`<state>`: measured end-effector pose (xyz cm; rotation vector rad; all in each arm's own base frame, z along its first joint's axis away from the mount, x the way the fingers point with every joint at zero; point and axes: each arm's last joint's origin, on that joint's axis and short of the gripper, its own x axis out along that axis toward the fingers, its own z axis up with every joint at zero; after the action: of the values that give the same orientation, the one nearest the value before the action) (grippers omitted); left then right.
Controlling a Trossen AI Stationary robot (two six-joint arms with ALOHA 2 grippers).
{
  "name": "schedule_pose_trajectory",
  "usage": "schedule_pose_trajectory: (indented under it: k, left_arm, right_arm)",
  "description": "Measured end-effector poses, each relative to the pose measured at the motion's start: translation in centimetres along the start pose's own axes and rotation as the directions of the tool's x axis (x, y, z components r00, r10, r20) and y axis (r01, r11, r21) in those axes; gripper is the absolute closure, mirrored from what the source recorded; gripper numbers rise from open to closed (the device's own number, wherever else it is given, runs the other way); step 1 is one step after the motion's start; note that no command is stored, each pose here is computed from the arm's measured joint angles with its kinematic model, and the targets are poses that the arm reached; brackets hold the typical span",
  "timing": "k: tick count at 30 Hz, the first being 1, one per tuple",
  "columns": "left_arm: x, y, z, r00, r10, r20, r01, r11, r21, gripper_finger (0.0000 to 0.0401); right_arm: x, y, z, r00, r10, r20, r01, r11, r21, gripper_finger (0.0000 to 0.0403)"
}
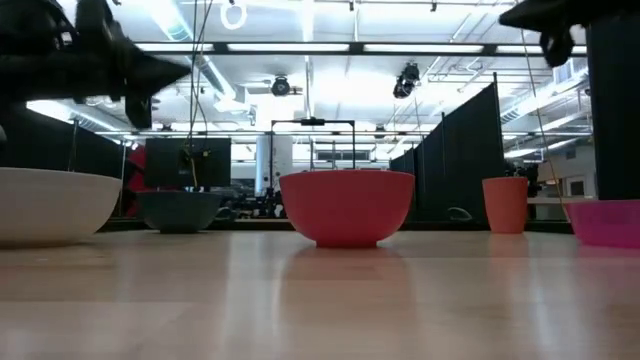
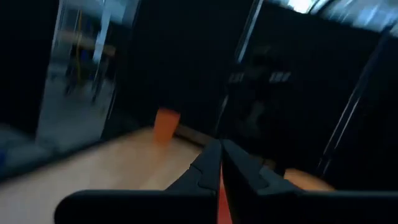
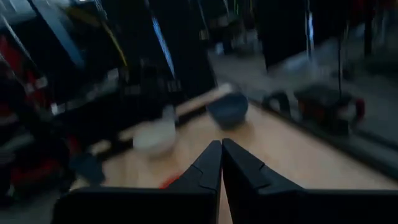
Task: Nest bowls inside each other
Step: Move the yellow bowl to the center
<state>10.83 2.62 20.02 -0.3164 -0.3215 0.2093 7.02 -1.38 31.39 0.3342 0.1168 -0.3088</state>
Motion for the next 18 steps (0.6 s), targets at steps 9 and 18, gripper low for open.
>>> schedule_pose_trajectory:
  k: [9,18]
  left_arm:
    - [1.6,-1.3,3.4,0.995,0.034,-0.093,-0.030,0.999,0.041,0.0401]
    - [3.7,-2.2,5.5,0.975,0.053,-0.216,-0.041,0.997,0.059,0.0401]
  right_arm:
    - [0.0,0.6,1.1,0.984,0.016,-0.175,-0.012,1.000,0.021,0.0403]
    - [0.7,0.6,0.2,0.953,0.030,-0.302,-0.010,0.998,0.069,0.0403]
